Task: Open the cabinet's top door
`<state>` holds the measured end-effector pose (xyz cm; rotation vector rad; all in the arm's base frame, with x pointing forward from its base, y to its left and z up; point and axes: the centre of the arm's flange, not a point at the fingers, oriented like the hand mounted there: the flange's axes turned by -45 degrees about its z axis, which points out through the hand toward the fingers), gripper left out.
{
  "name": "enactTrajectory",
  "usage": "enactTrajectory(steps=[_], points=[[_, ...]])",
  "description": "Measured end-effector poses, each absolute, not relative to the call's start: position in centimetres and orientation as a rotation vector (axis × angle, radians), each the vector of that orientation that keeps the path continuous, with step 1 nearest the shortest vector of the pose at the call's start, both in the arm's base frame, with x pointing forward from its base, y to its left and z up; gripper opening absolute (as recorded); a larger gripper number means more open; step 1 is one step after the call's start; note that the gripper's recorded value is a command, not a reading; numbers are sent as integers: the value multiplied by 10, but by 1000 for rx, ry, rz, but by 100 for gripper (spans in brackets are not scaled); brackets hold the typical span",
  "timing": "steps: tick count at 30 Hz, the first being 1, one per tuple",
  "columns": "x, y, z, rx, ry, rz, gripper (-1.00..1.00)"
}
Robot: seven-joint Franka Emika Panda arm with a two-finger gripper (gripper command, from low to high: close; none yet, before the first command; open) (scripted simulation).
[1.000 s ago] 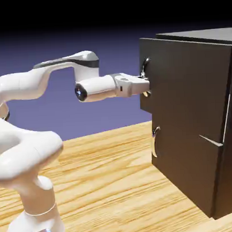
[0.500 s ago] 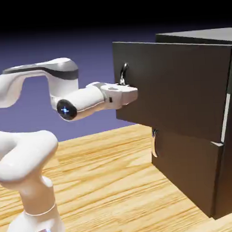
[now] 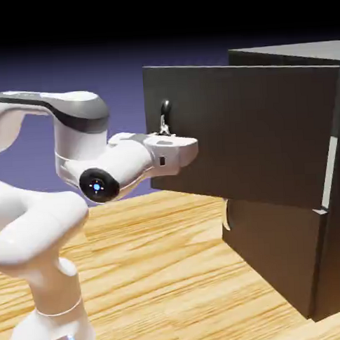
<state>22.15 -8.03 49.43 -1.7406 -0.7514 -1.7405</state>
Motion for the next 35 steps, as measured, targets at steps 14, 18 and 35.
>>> enactTrajectory(steps=[14, 18, 35], points=[[196, -191, 494, -1542, -954, -1541, -100], [195, -225, 494, -1482, -1007, -1481, -100], [217, -351, 494, -1242, -1187, -1243, 100]])
